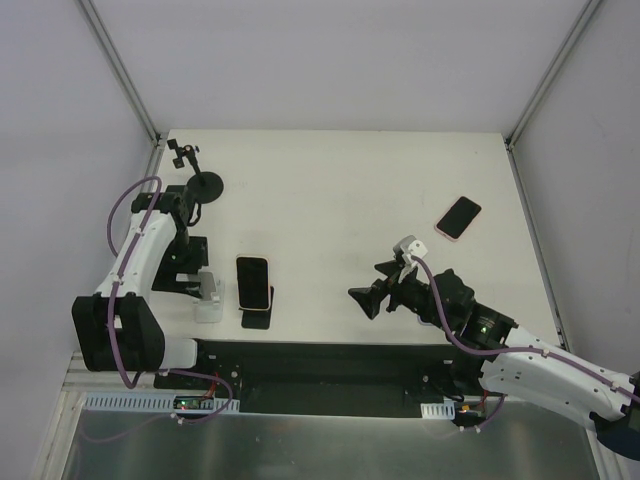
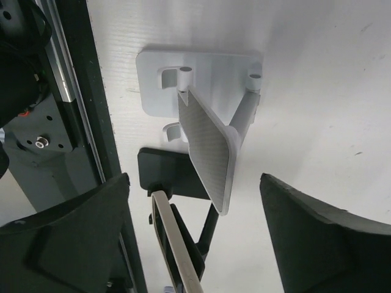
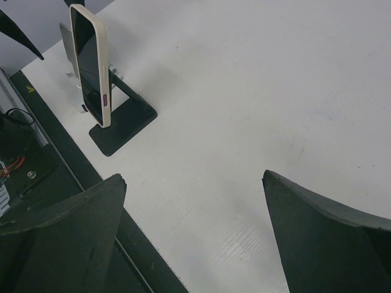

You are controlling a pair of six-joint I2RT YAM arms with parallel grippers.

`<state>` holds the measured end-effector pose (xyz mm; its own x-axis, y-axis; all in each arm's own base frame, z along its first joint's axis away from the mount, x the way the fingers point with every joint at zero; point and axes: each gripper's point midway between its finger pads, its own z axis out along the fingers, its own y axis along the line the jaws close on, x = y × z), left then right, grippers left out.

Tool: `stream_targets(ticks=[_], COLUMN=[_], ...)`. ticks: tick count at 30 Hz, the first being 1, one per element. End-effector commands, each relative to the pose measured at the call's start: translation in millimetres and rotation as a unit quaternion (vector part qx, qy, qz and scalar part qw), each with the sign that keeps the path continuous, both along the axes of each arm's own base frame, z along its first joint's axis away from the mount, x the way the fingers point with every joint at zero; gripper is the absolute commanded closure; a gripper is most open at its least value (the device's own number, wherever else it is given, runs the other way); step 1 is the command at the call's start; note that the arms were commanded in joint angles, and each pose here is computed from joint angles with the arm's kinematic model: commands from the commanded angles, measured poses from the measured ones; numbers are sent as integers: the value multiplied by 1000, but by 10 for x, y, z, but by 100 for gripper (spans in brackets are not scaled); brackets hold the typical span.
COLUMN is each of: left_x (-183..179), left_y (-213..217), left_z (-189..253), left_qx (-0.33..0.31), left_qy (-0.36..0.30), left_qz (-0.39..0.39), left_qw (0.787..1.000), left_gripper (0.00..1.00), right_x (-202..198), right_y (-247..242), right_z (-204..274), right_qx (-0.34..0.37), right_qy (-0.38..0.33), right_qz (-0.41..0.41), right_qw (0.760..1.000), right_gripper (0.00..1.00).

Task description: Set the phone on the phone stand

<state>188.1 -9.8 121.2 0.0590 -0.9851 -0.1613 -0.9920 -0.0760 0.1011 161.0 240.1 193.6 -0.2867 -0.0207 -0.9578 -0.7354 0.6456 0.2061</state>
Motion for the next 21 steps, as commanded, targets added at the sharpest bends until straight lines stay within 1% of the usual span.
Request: stream_targets(ticks=[1, 2, 5, 7, 8, 9, 10, 11, 12, 14, 15, 17, 18, 19, 20, 21], left_x=[-451, -448, -395, -325, -220, -147, -98, 25, 49, 151, 299, 358, 508, 479, 497, 477], left_y=[-5, -8, 29, 88, 153, 179, 199, 227, 231, 197, 116, 21, -117, -233, -338, -419], left_z=[163, 184, 304, 438, 513, 596, 639, 723, 724, 837, 846, 1040, 1177, 1377, 1513, 1587], left_qx=[-1, -2, 9, 23, 42, 48, 56, 70, 75, 84, 79, 87, 87, 89, 91, 102], left_qy=[91, 85, 48, 12, -30, -56, -76, -124, -139, -211, -257, -335, -394, -447, -482, -499], left_qz=[-7, -8, -19, -37, -52, -101, -125, -140, -179, -217, -261, -305, -363, -395, -429, -481], left_qw=[996, 996, 999, 999, 997, 992, 988, 980, 971, 949, 927, 887, 840, 798, 758, 714], left_gripper=[3, 1, 1, 1, 1, 1, 1, 0, 1, 1, 1, 1, 1, 1, 1, 1], right_x=[54, 57, 62, 53, 64, 59, 61, 64, 70, 80, 85, 99, 118, 160, 189, 200], right_y=[3, 3, 8, 21, 22, 27, 31, 42, 48, 53, 65, 57, 43, -32, -65, -150], right_z=[162, 150, 160, 163, 161, 169, 175, 177, 179, 145, 191, 105, 100, 74, 46, -44], right_qx=[26, 24, 24, 24, 23, 24, 24, 22, 21, 14, 15, -4, -9, -30, -29, -51], right_qy=[-18, -17, -17, -16, -15, -16, -16, -14, -12, -2, 0, 17, 23, 28, 48, 63], right_qz=[-12, -12, -11, -8, -10, -9, -8, -8, -9, -12, -12, -20, -28, -50, -72, -92], right_qw=[999, 1000, 1000, 1000, 1000, 1000, 1000, 1000, 1000, 1000, 1000, 1000, 999, 998, 996, 992], right_gripper=[3, 3, 3, 3, 3, 4, 3, 3, 3, 3, 3, 4, 3, 3, 3, 3])
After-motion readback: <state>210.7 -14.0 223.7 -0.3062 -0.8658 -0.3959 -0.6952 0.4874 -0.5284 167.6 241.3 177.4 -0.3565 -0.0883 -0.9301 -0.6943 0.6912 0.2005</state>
